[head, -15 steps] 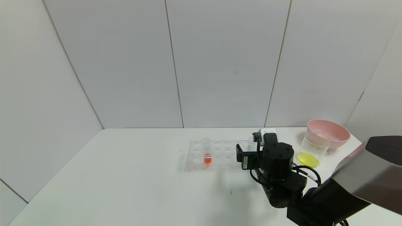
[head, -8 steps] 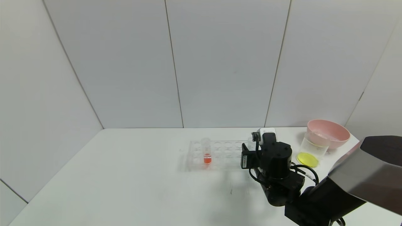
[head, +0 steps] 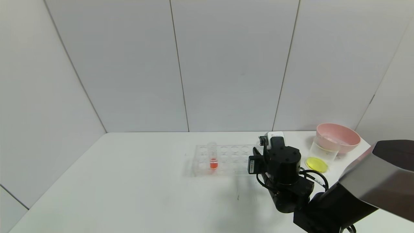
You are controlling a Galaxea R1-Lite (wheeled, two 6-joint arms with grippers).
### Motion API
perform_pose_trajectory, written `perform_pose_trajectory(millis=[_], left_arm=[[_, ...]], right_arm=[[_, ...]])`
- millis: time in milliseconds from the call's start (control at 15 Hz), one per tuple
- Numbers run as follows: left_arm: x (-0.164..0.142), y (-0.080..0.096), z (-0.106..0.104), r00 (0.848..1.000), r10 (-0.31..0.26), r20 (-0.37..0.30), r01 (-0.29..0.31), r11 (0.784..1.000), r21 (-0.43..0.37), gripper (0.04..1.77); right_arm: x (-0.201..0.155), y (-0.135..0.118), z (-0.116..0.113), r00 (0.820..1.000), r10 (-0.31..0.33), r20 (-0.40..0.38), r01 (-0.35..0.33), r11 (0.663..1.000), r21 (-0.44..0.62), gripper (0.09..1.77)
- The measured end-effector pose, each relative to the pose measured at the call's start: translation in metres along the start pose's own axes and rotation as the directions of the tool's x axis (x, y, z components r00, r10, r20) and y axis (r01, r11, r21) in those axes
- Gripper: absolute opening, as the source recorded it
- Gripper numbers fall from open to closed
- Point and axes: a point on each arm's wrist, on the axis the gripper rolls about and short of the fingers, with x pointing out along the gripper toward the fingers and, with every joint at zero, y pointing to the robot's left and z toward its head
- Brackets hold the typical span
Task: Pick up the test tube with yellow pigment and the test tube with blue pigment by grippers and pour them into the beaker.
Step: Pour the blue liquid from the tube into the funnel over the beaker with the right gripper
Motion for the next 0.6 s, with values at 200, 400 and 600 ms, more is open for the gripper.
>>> perform_pose_trajectory(millis=[200,400,600], left_arm=[[0.0,0.0,0.0,1.0,0.0,0.0,0.0,1.0,0.0,1.76],[0.0,0.0,0.0,1.0,0.0,0.0,0.0,1.0,0.0,1.76],[0.0,0.0,0.0,1.0,0.0,0.0,0.0,1.0,0.0,1.76]], right_arm=[[-0.001,0.001,0.005,1.0,0.002,0.013,-0.001,1.0,-0.008,0.49],[-0.004,0.001,0.02,0.999,0.008,0.049,-0.007,1.0,-0.024,0.49],[-0.009,0.001,0.039,0.995,0.017,0.096,-0.015,0.999,-0.031,0.49]])
